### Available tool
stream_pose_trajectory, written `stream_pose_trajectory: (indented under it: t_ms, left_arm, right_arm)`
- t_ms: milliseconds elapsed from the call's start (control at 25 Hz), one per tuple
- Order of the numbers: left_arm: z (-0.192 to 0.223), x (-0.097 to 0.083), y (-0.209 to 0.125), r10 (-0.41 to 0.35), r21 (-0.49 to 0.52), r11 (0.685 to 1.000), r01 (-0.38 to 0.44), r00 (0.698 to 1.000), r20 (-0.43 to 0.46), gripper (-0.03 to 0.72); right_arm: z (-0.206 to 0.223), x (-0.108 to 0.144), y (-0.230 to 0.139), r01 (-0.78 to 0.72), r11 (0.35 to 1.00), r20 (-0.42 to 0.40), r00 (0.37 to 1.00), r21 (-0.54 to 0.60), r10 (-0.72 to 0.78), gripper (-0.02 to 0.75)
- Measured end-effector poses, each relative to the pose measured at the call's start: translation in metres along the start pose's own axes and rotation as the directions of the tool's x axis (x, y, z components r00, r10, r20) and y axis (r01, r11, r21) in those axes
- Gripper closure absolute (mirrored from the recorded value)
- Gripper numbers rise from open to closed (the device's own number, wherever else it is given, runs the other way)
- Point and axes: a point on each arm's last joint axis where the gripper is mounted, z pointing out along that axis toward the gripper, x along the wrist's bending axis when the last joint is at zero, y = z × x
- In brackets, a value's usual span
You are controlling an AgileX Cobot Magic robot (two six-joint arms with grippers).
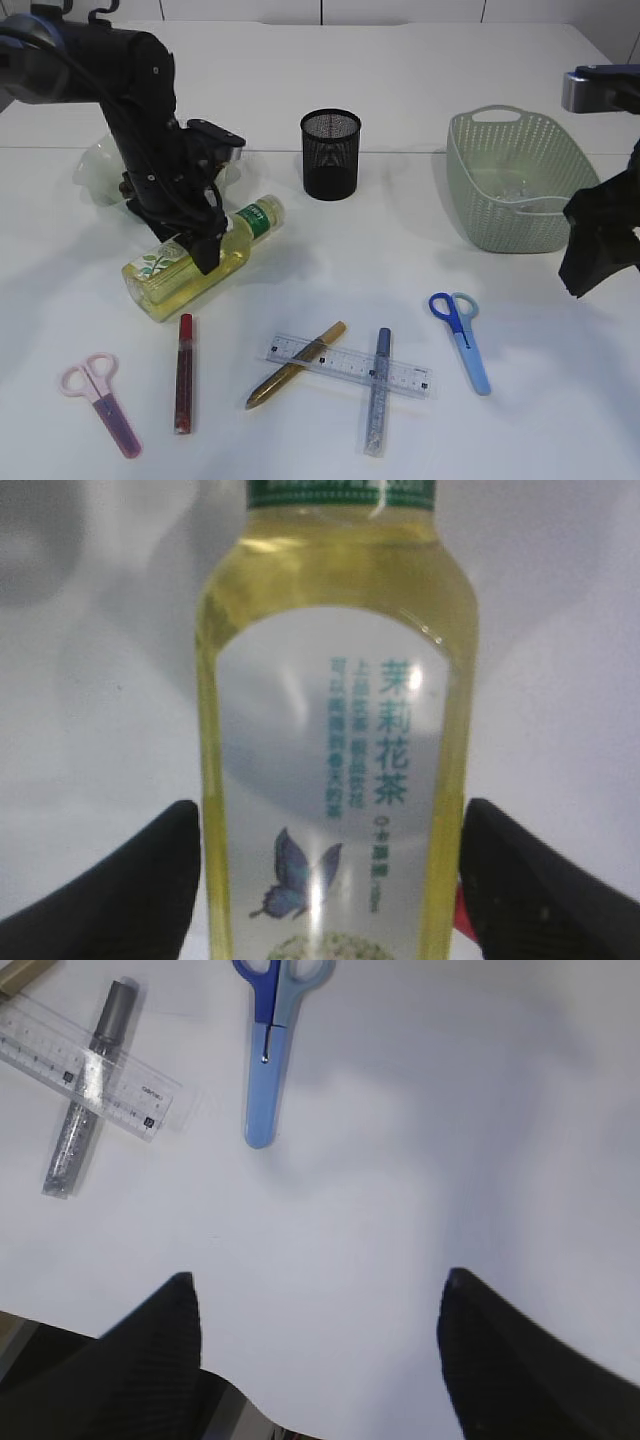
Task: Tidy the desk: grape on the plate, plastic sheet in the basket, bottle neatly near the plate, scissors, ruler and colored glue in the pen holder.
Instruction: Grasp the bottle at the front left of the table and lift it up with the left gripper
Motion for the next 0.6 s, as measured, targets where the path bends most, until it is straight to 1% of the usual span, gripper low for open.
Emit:
stream_pose_trajectory:
  t_ms: [120,600]
  left_arm:
    - [0.0075,-0.0007,-0.0004,0.001,0.018,1.0,-0.001,1.0,0.006,0.104]
    - [0.0105,-0.0009,-0.0026,0.004,0.059,0.998,-0.004,1.0,0.015,0.104]
  right_arm:
    - [0.0,0.0,0.0,0.0,1.0,0.0,1.0,0.0,0.0,0.163]
    - [0.0,0.0,0.0004,0.0,1.0,0.0,1.0,-0.004,0.0,0.163]
